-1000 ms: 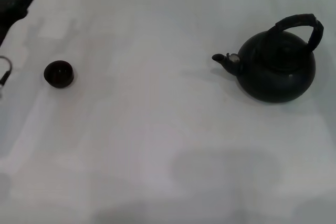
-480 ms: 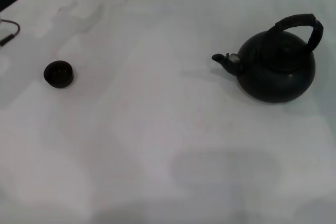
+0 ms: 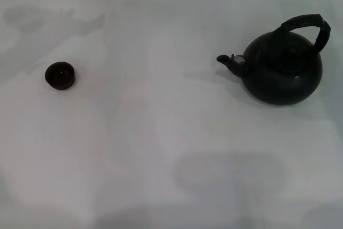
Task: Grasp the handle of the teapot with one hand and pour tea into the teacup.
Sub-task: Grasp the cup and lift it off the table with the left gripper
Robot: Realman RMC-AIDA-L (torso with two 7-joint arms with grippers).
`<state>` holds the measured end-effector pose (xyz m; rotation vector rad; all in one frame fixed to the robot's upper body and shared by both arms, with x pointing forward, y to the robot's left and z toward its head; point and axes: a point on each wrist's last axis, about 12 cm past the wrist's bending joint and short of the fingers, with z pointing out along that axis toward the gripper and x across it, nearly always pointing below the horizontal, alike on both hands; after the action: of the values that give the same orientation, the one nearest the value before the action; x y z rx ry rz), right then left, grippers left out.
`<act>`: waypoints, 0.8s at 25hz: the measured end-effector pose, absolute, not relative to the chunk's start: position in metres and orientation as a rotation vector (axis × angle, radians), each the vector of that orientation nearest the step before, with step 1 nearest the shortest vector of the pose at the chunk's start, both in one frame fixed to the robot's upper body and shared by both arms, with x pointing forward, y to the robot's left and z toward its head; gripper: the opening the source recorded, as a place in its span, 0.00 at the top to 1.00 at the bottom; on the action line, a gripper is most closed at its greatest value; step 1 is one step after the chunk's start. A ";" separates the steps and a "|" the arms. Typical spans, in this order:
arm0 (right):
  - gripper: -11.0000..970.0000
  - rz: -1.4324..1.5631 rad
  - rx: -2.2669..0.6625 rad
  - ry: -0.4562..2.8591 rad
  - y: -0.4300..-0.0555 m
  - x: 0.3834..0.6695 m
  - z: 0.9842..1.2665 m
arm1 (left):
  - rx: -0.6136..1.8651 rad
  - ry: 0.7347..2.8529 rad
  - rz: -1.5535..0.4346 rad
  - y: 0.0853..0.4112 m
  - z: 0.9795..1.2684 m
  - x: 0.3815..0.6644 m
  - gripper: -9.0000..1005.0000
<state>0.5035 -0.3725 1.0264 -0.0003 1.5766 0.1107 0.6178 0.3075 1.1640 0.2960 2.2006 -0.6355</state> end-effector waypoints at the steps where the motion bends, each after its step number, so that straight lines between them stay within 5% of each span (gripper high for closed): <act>1: 0.12 0.112 -0.002 1.577 -0.372 0.504 1.026 | 0.311 2.229 -0.615 0.308 1.168 0.617 0.11; 20: 0.12 0.108 0.003 1.583 -0.372 0.507 1.027 | 0.481 2.540 -0.299 0.299 1.153 0.606 0.11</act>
<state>0.5068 -0.3720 1.0265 0.0029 1.5832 0.1078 0.6063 0.2995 1.1534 0.4809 2.5398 -0.2989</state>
